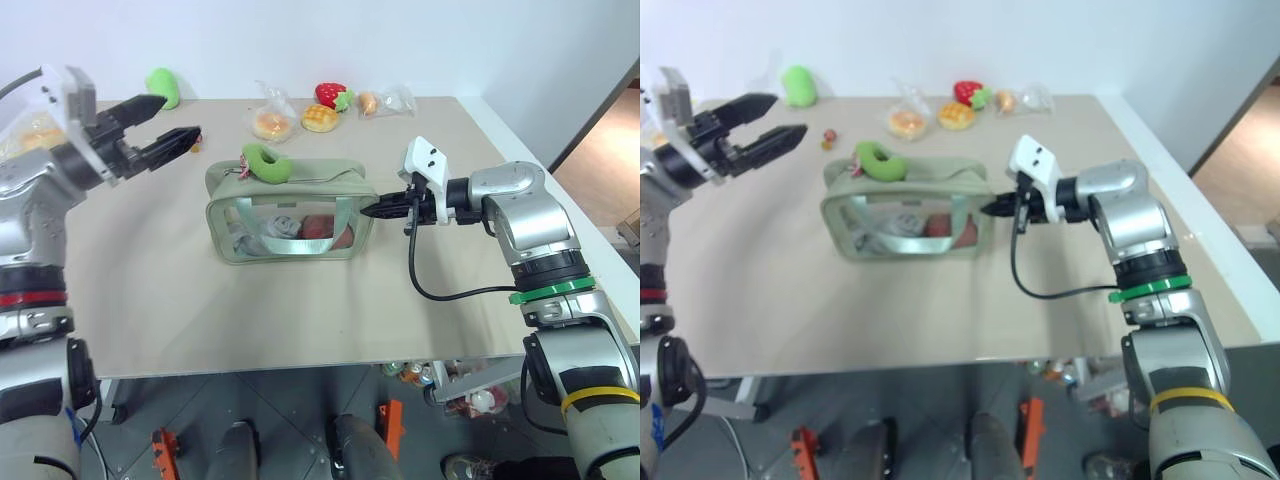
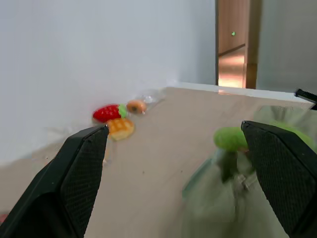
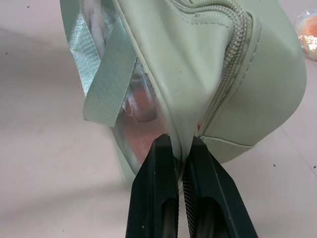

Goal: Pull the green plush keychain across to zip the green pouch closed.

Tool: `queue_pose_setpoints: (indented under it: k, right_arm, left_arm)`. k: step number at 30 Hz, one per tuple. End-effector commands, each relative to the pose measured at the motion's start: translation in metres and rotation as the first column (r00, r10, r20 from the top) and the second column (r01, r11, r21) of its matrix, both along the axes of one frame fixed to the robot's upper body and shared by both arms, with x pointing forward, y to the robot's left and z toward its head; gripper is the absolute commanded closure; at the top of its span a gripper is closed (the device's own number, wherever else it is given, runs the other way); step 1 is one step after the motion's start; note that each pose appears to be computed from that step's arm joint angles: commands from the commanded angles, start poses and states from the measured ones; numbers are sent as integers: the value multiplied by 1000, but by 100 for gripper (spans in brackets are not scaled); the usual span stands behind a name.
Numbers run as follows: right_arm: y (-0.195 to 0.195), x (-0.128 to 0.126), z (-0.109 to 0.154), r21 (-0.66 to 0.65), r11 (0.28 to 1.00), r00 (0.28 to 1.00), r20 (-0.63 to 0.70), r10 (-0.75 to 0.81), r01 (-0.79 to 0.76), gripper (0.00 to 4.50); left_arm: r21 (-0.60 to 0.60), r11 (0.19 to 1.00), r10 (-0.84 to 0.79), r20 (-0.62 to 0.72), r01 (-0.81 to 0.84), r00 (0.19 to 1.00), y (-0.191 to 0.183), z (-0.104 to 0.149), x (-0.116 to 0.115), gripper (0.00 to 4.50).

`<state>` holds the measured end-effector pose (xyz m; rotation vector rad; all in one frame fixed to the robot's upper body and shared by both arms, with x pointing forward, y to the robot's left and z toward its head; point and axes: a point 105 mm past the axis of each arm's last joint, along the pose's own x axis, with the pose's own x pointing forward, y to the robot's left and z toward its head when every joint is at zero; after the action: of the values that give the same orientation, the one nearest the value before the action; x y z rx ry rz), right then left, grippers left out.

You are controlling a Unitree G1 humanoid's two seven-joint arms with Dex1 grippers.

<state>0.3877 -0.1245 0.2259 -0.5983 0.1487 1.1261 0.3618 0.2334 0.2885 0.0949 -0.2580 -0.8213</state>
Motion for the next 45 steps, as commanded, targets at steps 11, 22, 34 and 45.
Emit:
queue_pose_setpoints:
  k: [11,22,34,45]
  right_arm:
    - [4,-1,20,15,1000,998,62,23,-24,450]
    - [2,-1,21,14,1000,998,67,16,-17,450]
    - [2,-1,20,15,1000,998,67,17,-18,450]
    - [5,-24,31,77,990,993,23,115,-116,175]
  left_arm:
    - [79,989,-102,-241,124,965,-19,-66,-27,5]
    - [-22,991,-134,-192,133,972,-36,-66,-14,258]
    - [-16,991,-136,-208,136,969,-35,-67,-15,448]
    - [3,995,-96,-217,99,972,-31,-73,-13,450]
